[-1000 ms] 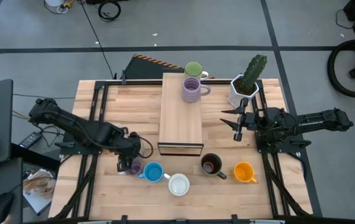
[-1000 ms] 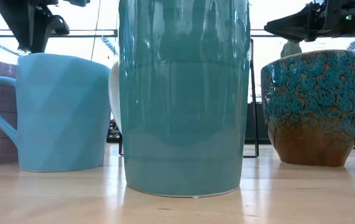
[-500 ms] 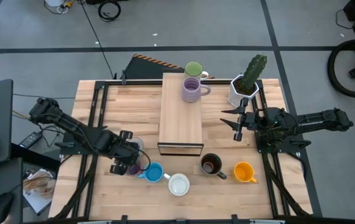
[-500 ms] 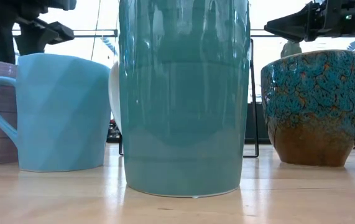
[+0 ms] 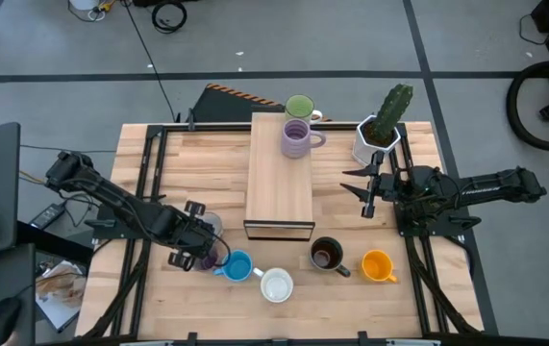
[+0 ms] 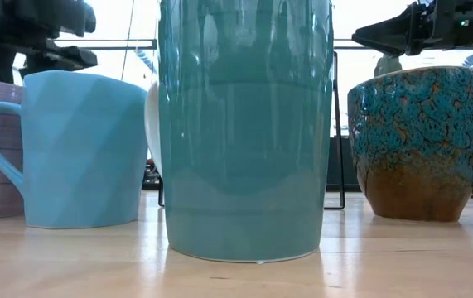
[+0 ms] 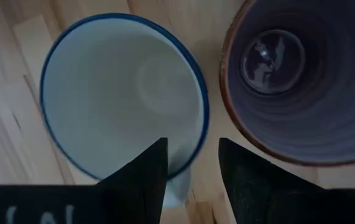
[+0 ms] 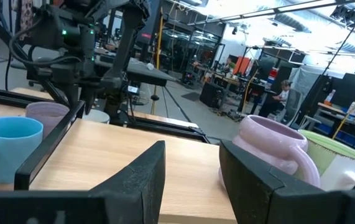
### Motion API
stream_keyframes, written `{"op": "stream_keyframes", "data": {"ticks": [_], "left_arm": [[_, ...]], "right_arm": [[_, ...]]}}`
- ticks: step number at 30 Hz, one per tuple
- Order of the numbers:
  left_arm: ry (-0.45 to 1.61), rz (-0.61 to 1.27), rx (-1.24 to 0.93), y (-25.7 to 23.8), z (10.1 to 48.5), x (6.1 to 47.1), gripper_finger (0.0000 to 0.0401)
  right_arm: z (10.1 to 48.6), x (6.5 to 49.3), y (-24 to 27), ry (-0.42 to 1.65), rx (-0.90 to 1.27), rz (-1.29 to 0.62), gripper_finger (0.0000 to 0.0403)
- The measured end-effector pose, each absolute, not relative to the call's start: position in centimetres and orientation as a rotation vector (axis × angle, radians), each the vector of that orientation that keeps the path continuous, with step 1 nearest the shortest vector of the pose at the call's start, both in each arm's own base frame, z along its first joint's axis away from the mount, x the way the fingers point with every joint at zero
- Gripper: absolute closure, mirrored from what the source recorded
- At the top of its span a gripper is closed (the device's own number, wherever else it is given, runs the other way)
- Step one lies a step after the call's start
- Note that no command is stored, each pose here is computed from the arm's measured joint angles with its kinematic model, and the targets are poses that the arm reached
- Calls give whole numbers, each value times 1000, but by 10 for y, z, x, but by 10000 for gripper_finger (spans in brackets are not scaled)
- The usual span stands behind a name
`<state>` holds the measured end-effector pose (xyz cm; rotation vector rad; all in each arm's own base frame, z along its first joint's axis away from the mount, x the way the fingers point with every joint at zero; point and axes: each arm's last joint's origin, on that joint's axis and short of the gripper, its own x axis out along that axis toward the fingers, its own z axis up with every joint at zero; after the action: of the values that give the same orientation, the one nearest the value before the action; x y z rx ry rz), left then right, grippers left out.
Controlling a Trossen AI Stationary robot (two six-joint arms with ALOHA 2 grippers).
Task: Place coffee mugs
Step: Put the white-blue mug on the shelf
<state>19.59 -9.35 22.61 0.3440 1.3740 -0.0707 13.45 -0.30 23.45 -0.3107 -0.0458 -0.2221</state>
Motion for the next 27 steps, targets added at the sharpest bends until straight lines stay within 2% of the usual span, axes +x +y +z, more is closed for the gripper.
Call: {"op": "stream_keyframes", "data": {"ticks": [9,20,27], "left_arm": [[1351,-17,295,-92,219,197,275],[1347,64,201,-80,219,204,376],[1358,58,232,-59,229,213,378]], "right_arm": [[235,135,-3,-47,-307,-222,245],[235,135,-3,-49,-305,-222,245],[235,134,-3,-53,-304,-223,245]]}}
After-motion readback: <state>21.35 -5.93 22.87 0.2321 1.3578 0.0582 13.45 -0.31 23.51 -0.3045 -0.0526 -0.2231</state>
